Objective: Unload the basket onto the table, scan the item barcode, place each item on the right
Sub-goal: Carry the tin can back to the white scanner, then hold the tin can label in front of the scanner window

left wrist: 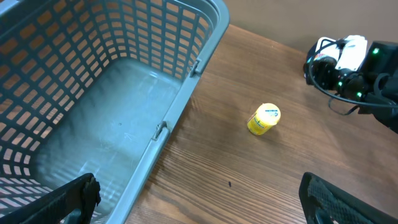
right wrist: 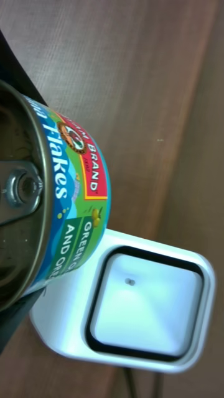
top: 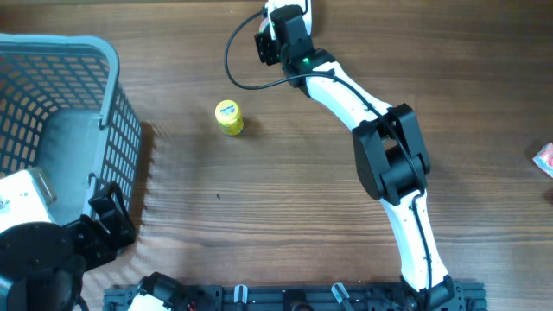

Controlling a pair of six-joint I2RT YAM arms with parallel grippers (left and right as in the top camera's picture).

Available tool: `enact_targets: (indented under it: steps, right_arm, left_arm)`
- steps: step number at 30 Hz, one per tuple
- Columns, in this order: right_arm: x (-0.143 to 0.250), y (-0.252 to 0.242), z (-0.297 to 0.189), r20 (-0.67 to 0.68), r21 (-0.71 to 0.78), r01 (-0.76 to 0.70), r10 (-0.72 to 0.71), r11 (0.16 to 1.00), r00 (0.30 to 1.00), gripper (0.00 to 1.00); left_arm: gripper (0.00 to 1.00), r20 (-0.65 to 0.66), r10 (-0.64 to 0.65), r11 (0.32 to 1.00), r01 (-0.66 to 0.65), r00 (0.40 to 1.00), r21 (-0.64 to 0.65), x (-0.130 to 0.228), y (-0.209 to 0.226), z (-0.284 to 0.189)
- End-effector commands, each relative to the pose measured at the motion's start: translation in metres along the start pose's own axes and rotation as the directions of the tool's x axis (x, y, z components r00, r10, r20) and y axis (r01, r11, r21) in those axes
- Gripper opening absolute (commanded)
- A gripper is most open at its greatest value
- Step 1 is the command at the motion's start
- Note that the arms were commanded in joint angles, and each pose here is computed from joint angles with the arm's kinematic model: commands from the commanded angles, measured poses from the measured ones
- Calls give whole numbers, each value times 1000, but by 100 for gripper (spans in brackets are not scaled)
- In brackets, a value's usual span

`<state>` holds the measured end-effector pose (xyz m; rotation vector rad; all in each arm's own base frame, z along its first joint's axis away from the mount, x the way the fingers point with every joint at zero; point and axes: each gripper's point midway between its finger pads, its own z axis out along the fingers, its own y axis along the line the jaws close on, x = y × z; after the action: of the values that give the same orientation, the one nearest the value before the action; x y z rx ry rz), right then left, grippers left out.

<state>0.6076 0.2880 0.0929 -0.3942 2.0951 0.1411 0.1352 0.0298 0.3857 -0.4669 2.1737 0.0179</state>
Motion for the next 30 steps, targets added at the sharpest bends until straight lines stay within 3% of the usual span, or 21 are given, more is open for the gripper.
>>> enact_targets:
  steps: [1,13,30]
  right_arm:
    - [-10,-19,5,52,61,26,-30,998,998,67]
    - [-61,-57,-1,251,126,36,-67,991,966,67]
    - [-68,-65,8,345,32,42,-51,999,937,66]
  left_arm:
    - [100,0,-12,1000,12,1000,13,0,-1,-1]
    - [100,3,-13,1000,13,1000,10,0,0,-1]
    - [100,16,-22,1000,22,1000,21,-3,-3,-1]
